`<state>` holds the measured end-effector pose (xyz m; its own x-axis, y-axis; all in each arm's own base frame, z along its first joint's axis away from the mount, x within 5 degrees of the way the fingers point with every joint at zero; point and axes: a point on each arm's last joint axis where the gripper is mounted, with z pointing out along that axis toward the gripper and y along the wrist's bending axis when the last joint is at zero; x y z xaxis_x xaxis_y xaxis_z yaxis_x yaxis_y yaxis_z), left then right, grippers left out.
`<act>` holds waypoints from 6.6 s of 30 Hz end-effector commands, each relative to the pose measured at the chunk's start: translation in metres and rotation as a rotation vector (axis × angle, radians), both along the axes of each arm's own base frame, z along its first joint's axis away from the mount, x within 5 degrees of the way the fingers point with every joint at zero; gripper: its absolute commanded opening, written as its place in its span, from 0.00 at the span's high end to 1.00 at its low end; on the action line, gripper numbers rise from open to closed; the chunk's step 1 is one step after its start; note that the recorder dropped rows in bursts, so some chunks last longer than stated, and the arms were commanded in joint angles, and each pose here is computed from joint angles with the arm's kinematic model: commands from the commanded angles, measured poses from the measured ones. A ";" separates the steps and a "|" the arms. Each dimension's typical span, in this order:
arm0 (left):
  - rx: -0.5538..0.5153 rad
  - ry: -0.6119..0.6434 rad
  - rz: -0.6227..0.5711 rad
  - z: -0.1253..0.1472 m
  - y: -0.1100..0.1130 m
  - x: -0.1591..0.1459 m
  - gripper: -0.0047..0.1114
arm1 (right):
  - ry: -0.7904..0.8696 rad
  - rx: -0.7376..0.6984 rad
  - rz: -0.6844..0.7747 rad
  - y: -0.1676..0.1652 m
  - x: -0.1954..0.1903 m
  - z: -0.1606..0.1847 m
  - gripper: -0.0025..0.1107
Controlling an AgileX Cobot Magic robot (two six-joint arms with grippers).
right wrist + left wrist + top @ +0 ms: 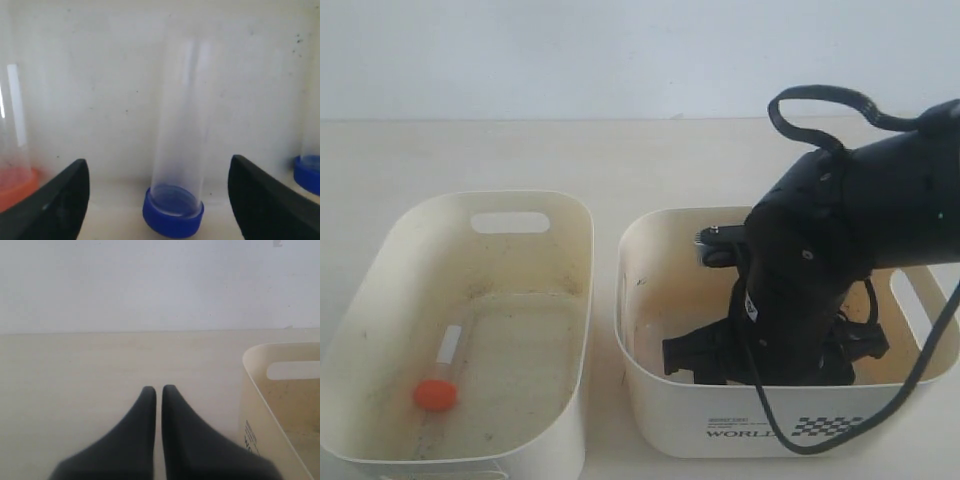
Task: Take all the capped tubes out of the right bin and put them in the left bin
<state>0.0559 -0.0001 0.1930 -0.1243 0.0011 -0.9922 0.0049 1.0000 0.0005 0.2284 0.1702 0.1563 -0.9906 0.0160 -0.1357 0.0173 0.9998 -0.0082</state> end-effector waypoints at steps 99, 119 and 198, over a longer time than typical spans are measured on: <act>-0.016 -0.009 0.001 0.002 0.000 0.000 0.92 | -0.391 0.143 0.276 0.001 -0.018 0.162 0.38; -0.016 -0.009 0.001 0.002 0.000 0.000 0.92 | -0.080 -0.224 0.157 -0.005 0.012 0.089 0.38; -0.016 -0.009 0.001 0.002 0.000 0.000 0.92 | -0.062 -0.076 0.006 -0.034 0.010 -0.026 0.38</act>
<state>0.0559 -0.0001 0.1930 -0.1243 0.0011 -0.9922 0.0049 1.0000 0.0005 0.2374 0.1372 0.1423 -0.9737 -0.0006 -0.2277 0.0134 0.9981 -0.0601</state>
